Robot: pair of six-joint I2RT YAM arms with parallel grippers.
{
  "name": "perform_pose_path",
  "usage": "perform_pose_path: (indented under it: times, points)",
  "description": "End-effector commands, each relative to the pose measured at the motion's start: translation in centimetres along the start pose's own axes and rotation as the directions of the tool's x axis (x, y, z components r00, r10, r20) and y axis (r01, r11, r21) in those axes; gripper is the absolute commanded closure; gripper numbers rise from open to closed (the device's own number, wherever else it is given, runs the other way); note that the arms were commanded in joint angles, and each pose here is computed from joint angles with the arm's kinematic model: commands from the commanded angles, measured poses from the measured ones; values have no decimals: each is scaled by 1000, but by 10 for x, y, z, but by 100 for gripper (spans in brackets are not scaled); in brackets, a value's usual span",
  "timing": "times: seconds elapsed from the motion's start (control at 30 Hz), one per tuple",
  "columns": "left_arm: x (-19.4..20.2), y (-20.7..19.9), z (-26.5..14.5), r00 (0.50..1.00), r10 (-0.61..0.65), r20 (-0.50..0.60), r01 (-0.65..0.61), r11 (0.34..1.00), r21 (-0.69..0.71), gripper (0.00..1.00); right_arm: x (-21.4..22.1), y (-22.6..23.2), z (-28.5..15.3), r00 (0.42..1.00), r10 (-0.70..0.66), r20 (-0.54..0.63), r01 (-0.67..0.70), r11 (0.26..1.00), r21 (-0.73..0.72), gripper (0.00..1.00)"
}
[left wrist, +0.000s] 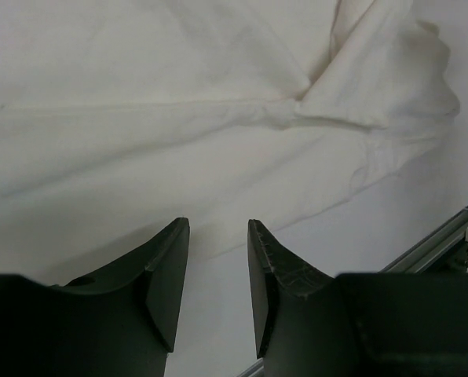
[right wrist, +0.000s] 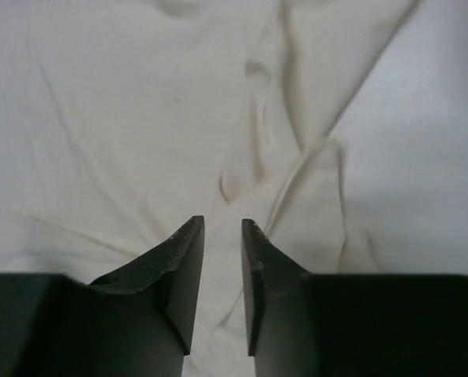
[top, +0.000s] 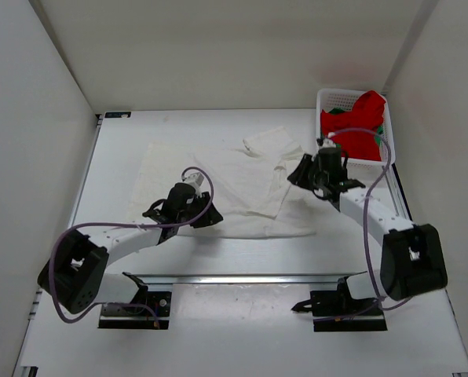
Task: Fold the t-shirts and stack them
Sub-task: Fold the flattened tshirt in 1/3 of the way
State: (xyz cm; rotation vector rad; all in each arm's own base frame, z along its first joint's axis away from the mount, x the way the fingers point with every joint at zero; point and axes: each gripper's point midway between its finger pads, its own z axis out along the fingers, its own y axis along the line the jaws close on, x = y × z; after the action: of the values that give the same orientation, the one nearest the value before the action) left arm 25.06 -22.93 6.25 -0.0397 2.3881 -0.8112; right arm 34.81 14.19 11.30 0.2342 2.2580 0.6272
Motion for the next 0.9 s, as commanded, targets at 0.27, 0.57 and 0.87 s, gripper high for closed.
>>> perform_pose_path:
  times: [0.27,0.57,0.87]
  points:
    - [-27,-61,35,999,35,11,-36,989,144,54,-93,0,80,940,-338,-52,337,891,304,61]
    - [-57,-24,62,994,-102,35,98,990,97,53,-77,0,120,917,-358,-175,397,856,330,61]
    - [-80,40,61,960,-264,94,261,964,43,53,-69,-26,122,916,-335,-221,399,813,424,63]
